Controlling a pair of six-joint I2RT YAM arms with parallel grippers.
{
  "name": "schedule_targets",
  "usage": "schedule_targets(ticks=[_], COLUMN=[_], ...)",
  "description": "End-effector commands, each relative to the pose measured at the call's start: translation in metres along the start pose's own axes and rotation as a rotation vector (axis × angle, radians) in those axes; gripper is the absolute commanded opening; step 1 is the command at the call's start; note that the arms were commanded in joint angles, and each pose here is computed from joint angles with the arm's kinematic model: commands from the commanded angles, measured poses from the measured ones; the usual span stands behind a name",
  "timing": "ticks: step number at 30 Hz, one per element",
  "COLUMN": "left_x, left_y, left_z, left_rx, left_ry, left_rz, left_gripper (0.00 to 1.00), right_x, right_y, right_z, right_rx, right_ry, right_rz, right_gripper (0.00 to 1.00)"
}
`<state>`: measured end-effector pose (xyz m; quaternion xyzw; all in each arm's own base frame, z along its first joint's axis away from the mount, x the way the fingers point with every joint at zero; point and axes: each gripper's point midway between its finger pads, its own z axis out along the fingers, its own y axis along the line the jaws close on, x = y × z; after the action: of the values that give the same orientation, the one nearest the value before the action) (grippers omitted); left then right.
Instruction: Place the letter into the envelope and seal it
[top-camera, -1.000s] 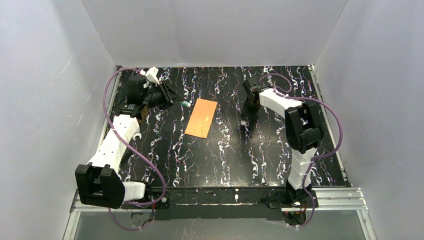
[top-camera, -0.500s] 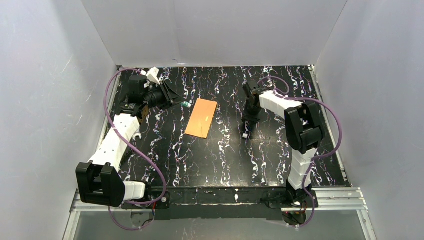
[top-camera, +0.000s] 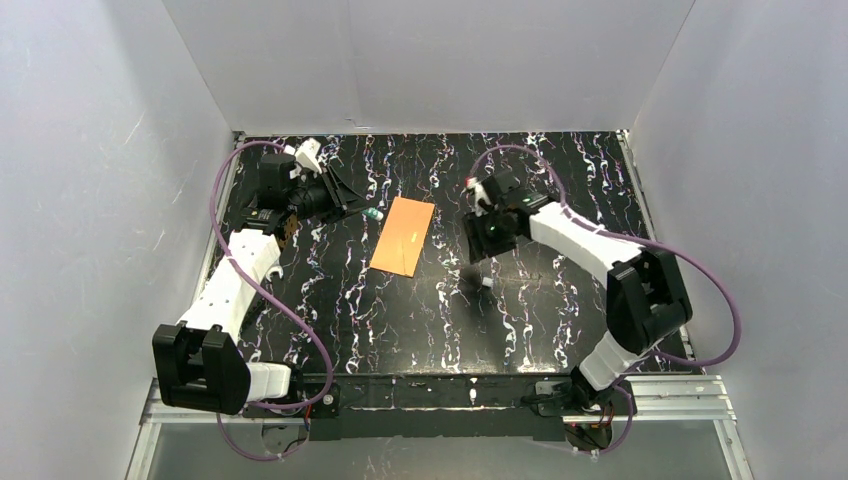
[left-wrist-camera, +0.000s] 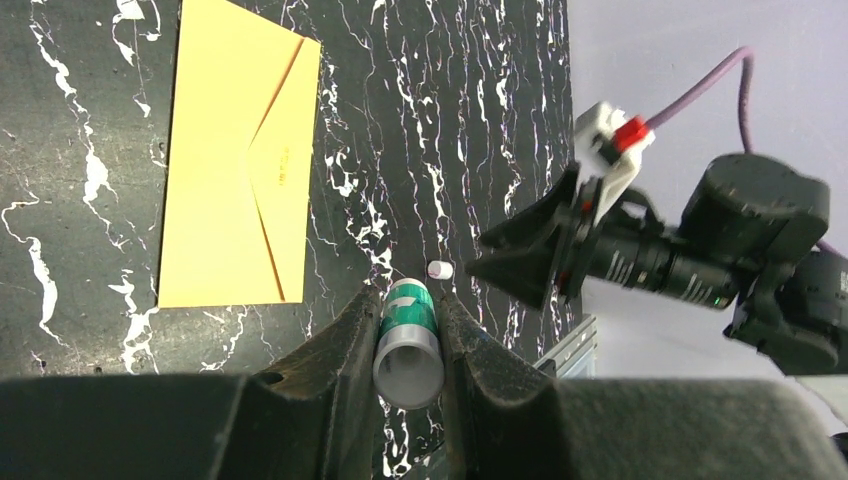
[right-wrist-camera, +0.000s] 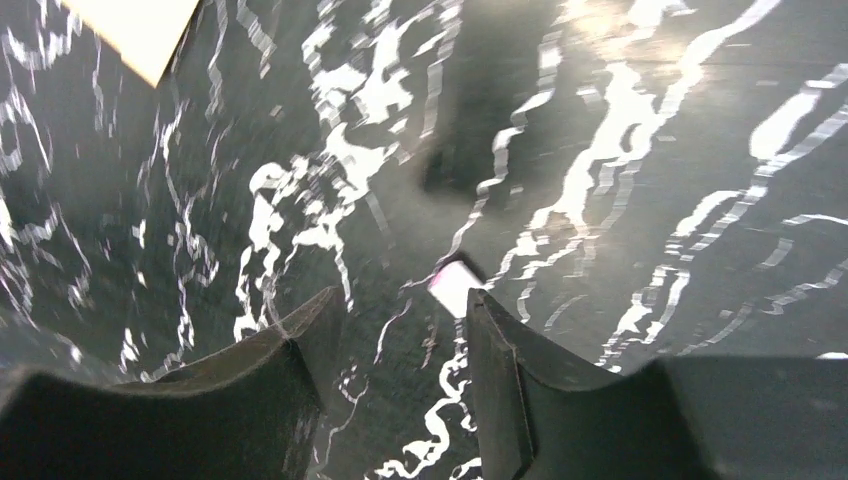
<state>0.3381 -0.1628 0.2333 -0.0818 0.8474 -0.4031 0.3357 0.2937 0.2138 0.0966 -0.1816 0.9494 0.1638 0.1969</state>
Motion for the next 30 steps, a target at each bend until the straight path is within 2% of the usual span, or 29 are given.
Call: schedule_targets(ticks=[1, 5, 7, 11, 19, 30], left_x=[0.003, 0.003, 0.003, 0.003, 0.002, 0.001], left_y=[-0.005, -0.006, -0.006, -0.006, -0.007, -0.003], left_z=[-0.006, -0.007, -0.008, -0.009, -0.009, -0.008], left_rx=[0.025, 0.020, 0.018, 0.016, 0.018, 0.020], left_ry=[0.009, 0.018, 0.017, 0.017, 0.012, 0.010], left_rz=[0.009, 0.016, 0.020, 0.025, 0.031, 0.023], left_gripper=[0.00, 0.00, 0.00, 0.00, 0.00, 0.00], right_x=[0.035, 0.035, 0.028, 0.024, 0.061, 0.054], right_y=[0.027, 0.001, -0.007, -0.008, 0.012, -0.009], right_z=[0.003, 0.008, 0.007, 0.007, 0.024, 0.037], right_rx=[0.026, 0.261, 0.314, 0.337, 0.274, 0.406], right_ry=[0.142, 0.213, 0.216, 0.233, 0.340, 0.374], right_rz=[-0.312, -0.416, -0.443, -0.505, -0.625, -0.650], right_gripper=[0.57, 0.54, 0.53, 0.54, 0.55, 0.55])
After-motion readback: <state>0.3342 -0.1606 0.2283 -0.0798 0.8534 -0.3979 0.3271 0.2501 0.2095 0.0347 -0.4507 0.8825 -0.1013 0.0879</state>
